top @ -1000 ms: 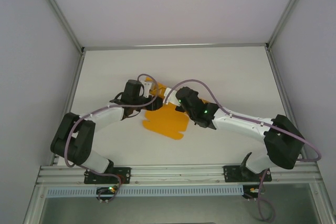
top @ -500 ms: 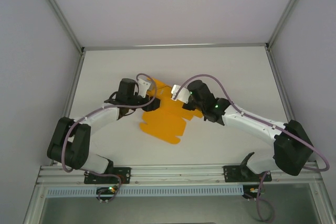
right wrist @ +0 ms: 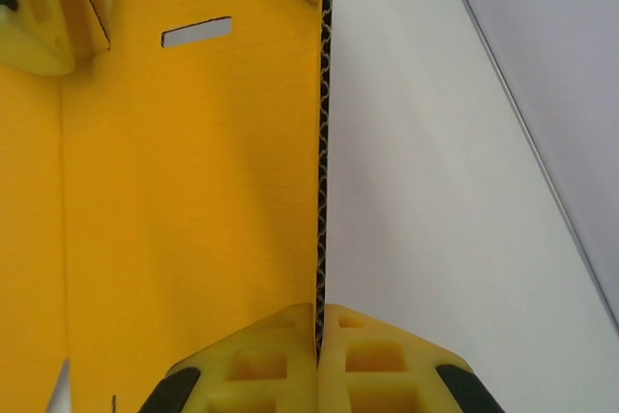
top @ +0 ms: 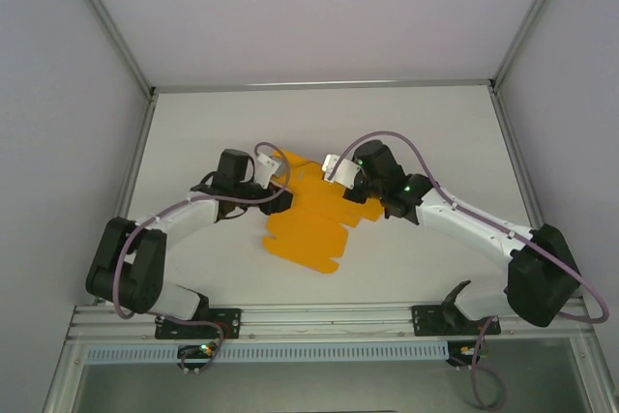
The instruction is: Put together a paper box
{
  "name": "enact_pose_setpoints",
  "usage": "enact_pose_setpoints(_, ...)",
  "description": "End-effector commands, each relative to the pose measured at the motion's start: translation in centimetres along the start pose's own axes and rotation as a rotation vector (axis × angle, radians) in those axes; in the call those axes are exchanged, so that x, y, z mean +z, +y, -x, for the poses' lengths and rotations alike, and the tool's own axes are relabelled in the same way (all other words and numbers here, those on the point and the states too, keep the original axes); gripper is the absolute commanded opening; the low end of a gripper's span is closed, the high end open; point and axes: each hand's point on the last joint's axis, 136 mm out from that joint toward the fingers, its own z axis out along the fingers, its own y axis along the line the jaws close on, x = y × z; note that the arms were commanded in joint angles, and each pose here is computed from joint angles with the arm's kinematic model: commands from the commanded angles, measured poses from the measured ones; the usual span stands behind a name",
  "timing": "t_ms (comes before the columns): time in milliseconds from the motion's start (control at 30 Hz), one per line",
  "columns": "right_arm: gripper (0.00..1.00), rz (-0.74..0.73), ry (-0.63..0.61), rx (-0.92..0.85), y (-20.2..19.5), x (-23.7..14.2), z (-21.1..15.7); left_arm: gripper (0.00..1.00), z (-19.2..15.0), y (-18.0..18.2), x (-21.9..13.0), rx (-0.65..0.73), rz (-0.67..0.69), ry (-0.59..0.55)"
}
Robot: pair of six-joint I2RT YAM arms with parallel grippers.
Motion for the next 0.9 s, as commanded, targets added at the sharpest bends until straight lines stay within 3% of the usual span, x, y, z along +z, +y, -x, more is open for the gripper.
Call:
enact_pose_setpoints(0,0.0,0.043,-0.071,-0.021,-0.2,-1.7,2.1,0.3,0.6,-1.2,-0.7,0.058,-0.027,-0.012)
enact_pose_setpoints(200,0.0,0.037,-0.097,-0.006,-0.4,-1.6,2.8,0.13,1.1,-0.7,0.4,0.091,0.059,-0.01)
enact_pose_setpoints(367,0.0,0.017,-0.093,-0.053,0.5,-0.9,3.2,0.05,2.7,0.5,0.7,-0.018,0.117,-0.067)
enact_pose_setpoints(600,0.0,0.043,-0.042,-0.138,4.4,0.1,3.3,0.02,4.4,0.7,1.3,-0.196,0.084,-0.125)
enact_pose_setpoints(867,0.0,0.066,0.056,-0.211,8.5,1.4,1.5,0.07,2.9,2.4,2.0,-0.298,0.108,-0.069)
